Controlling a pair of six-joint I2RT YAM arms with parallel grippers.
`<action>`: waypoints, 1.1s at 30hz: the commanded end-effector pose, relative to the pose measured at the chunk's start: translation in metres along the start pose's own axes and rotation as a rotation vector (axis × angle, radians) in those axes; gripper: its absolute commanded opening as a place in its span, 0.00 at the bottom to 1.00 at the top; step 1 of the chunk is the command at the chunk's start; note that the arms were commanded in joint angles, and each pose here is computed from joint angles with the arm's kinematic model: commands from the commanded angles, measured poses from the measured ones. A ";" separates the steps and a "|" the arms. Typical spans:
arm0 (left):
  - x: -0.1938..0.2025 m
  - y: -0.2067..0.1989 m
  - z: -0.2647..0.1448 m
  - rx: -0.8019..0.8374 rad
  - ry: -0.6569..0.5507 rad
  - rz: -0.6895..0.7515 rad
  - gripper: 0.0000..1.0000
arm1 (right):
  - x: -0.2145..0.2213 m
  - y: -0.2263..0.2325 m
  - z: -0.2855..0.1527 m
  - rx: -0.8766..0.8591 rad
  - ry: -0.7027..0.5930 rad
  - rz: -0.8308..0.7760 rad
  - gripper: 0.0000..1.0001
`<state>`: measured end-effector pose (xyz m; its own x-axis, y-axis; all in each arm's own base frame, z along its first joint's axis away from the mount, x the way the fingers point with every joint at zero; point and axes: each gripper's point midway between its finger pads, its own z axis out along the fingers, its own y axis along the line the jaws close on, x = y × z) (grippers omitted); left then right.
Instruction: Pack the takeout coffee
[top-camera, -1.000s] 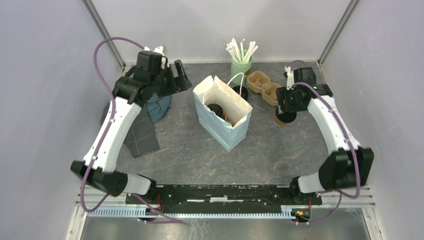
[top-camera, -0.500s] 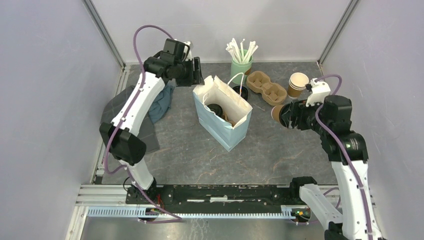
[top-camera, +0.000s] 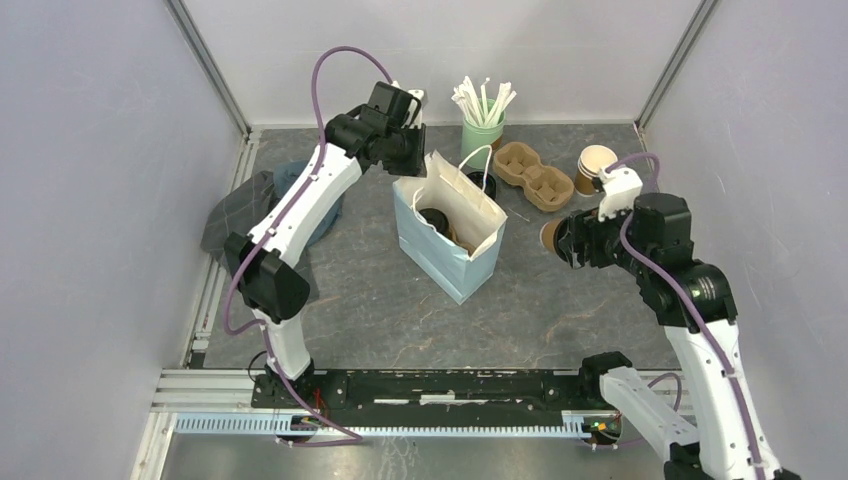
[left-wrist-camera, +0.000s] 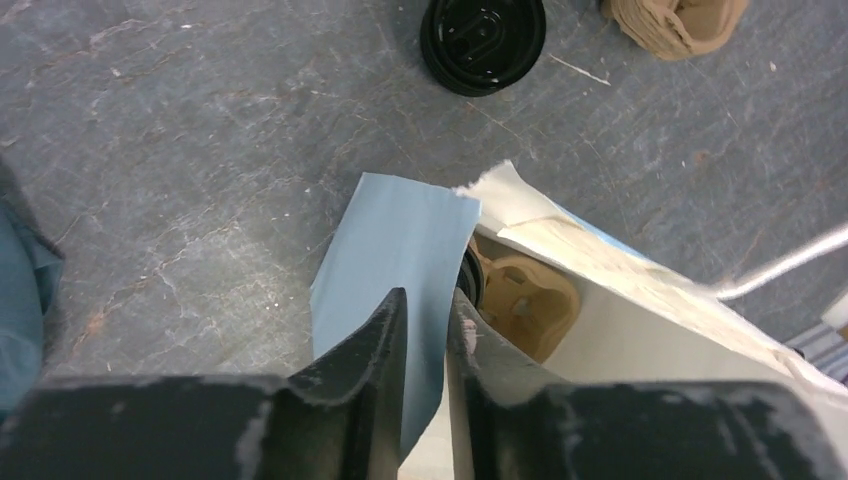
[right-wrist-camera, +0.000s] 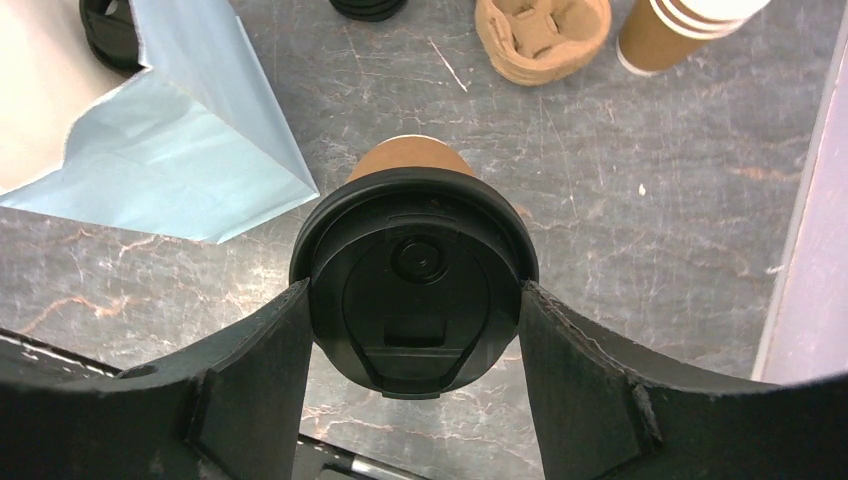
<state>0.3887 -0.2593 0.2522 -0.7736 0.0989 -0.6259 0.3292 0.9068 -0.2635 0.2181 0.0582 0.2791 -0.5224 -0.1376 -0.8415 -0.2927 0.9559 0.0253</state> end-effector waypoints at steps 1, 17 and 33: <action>-0.019 -0.003 -0.029 -0.039 -0.114 0.079 0.21 | -0.043 0.006 -0.011 0.010 -0.115 -0.137 0.00; 0.043 0.015 -0.107 -0.063 -0.330 -0.173 0.02 | -0.149 0.147 -0.057 -0.608 -0.405 -0.401 0.00; 0.079 0.041 -0.126 -0.018 -0.572 -0.203 0.02 | -0.114 0.231 -0.067 -0.963 -0.299 -0.481 0.00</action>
<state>0.2674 -0.1674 0.2576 -0.5401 -0.2037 -0.8165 0.1784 0.9205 -0.3477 0.1659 0.2653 0.4134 -0.0374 -0.2383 -0.9705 -0.9745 0.2239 -0.0175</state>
